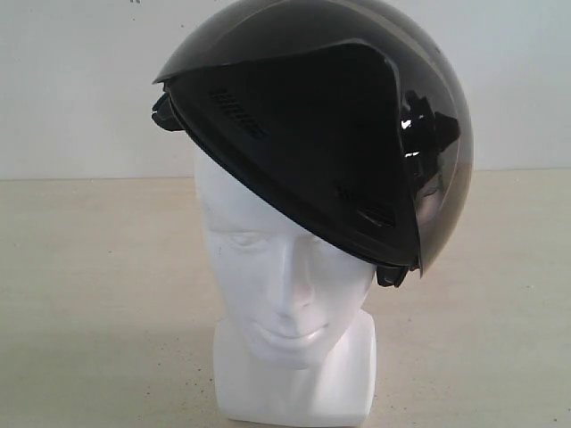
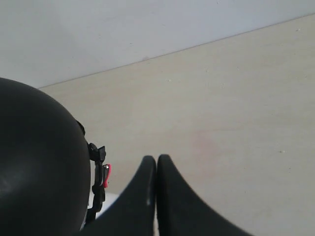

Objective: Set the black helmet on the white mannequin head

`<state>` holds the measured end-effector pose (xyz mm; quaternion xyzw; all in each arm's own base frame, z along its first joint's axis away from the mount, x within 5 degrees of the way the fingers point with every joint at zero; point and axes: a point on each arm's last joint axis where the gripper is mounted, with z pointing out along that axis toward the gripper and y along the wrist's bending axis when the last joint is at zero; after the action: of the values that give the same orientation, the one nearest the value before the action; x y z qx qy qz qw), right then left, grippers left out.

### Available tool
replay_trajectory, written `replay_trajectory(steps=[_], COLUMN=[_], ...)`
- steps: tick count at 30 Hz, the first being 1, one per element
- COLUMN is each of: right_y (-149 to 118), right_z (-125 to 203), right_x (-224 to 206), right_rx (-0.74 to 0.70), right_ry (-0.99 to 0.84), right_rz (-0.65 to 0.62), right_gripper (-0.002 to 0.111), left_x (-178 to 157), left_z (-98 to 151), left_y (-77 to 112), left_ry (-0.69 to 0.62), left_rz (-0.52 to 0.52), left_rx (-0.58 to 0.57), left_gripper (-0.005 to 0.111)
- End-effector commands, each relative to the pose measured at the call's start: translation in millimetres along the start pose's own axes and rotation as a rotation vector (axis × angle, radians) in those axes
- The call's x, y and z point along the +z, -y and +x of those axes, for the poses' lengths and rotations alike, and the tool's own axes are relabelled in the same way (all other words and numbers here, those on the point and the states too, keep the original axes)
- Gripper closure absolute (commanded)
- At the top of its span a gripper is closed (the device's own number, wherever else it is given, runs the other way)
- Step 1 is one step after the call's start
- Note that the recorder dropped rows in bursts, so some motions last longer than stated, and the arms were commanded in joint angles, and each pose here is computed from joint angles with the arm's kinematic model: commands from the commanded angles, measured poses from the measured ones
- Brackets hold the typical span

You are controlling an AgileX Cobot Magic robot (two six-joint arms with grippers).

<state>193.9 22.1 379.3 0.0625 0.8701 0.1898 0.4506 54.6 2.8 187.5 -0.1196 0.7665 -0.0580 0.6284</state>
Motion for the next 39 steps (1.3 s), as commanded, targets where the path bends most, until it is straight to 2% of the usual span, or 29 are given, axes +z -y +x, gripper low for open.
replay_trajectory(steps=[1,10,18,22,27,30,36,39], right_y=[-0.1,-0.1,0.1,-3.2,-13.4,-14.5,0.5,0.7], right_z=[-3.8,-4.0,-2.1,-0.6,-3.1,-4.4,-2.4,-0.9], right_x=[-0.4,-0.4,0.0,0.1,-1.7,-2.9,27.3,41.5], right_rx=[-0.011,-0.011,-0.01,0.006,-0.005,0.002,0.106,0.108], right_ry=[0.021,0.023,0.006,-0.009,0.009,0.011,-0.113,-0.162], right_rz=[-0.003,-0.003,-0.004,-0.032,-0.138,-0.146,-0.105,-0.151], right_gripper=[0.108,0.108,0.108,0.108,0.108,0.108,0.108,0.108], left_x=[0.0,0.0,0.0,0.0,0.0,0.0,0.0,0.0], left_z=[0.7,0.7,0.2,0.2,0.2,0.2,0.2,0.2], left_y=[0.4,0.4,-2.1,-2.1,-2.1,-2.1,-2.1,-2.1], left_ry=[-0.001,-0.001,0.003,0.003,0.003,0.003,0.003,0.003], left_rz=[0.008,0.008,-0.019,-0.019,-0.019,-0.019,-0.019,-0.019], left_rx=[-0.005,-0.005,0.185,0.189,0.189,0.189,0.189,0.189], left_gripper=[0.102,0.102,0.102,0.102,0.102,0.102,0.102,0.102])
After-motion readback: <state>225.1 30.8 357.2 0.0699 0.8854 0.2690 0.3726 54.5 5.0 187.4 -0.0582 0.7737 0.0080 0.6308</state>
